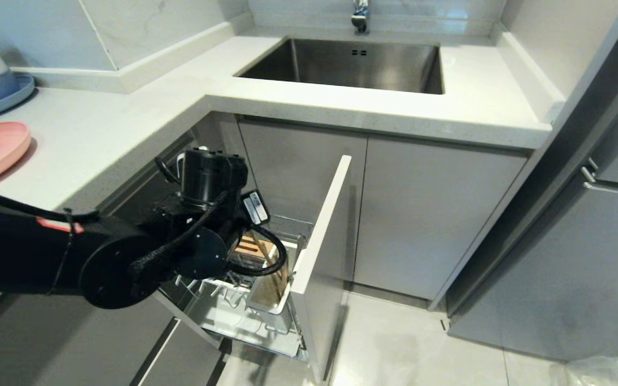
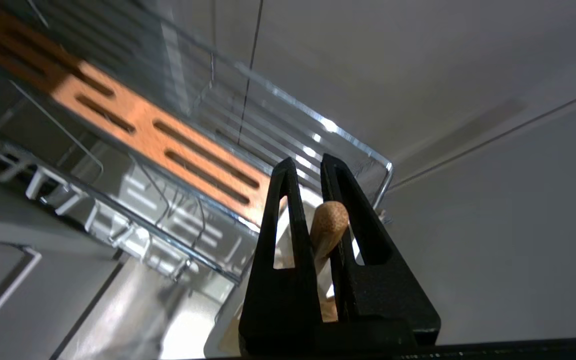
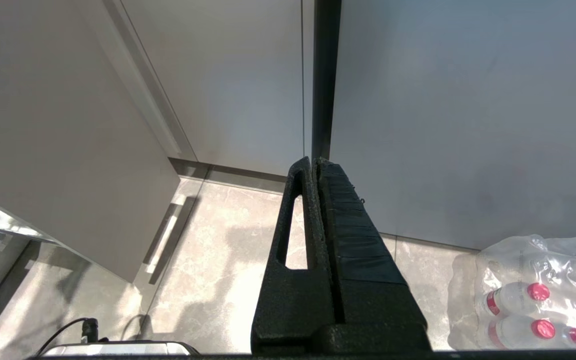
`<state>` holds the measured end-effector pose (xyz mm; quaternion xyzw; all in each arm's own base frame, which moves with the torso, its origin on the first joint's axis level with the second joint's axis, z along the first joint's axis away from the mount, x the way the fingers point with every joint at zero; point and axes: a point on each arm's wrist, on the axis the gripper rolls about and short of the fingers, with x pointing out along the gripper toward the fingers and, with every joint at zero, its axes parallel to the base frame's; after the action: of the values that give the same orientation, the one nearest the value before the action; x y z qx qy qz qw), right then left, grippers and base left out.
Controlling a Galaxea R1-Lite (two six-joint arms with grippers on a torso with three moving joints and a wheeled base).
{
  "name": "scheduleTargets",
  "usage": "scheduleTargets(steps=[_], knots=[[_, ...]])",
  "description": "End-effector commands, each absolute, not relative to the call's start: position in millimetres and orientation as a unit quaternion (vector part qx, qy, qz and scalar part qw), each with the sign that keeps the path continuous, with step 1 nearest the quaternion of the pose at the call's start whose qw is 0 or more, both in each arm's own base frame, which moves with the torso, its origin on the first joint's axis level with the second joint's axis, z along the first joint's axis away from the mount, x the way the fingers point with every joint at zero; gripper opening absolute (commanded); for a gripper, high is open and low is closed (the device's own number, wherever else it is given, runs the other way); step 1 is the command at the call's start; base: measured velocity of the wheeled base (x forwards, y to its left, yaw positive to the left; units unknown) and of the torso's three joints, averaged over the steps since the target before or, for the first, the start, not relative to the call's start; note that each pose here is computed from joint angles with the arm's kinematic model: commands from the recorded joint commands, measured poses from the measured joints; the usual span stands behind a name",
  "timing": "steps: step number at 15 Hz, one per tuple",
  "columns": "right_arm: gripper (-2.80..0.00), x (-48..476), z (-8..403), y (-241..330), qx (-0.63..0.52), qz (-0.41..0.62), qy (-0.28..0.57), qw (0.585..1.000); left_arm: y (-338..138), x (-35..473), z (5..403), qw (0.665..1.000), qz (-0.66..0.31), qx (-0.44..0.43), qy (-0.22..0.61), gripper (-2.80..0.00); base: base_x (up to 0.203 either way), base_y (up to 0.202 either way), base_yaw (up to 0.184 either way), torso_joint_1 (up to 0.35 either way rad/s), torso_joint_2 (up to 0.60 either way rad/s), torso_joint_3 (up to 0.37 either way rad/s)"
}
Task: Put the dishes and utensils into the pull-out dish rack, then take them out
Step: Take the chopsticks out of the cupboard
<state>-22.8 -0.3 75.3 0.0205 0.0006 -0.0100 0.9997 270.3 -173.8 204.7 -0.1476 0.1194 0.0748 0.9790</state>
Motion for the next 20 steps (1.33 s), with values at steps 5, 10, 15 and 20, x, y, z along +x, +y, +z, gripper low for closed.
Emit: scheduleTargets(steps=[5, 10, 15, 20], knots=[[-2.80, -23, 75, 0, 0.021, -0.010, 0.001, 1.000, -150, 238, 260, 0.982, 0.064, -0.171, 0.048, -2.80, 0.000, 0.000, 0.000, 0.000, 0.00, 0.000], [-2.80, -23, 75, 0, 0.021, -0.010, 0.001, 1.000, -131, 211, 295, 0.982, 0.057, -0.178, -0.002, -2.80, 0.000, 0.000, 0.000, 0.000, 0.00, 0.000], [-2.80, -23, 75, 0, 0.021, -0.010, 0.001, 1.000, -93, 170, 345, 0.977, 0.066, -0.182, -0.087, -2.80, 0.000, 0.000, 0.000, 0.000, 0.00, 0.000], [-2.80, -23, 75, 0, 0.021, -0.010, 0.001, 1.000, -33, 147, 398, 0.932, 0.183, -0.150, -0.275, -2.80, 0.000, 0.000, 0.000, 0.000, 0.00, 0.000]])
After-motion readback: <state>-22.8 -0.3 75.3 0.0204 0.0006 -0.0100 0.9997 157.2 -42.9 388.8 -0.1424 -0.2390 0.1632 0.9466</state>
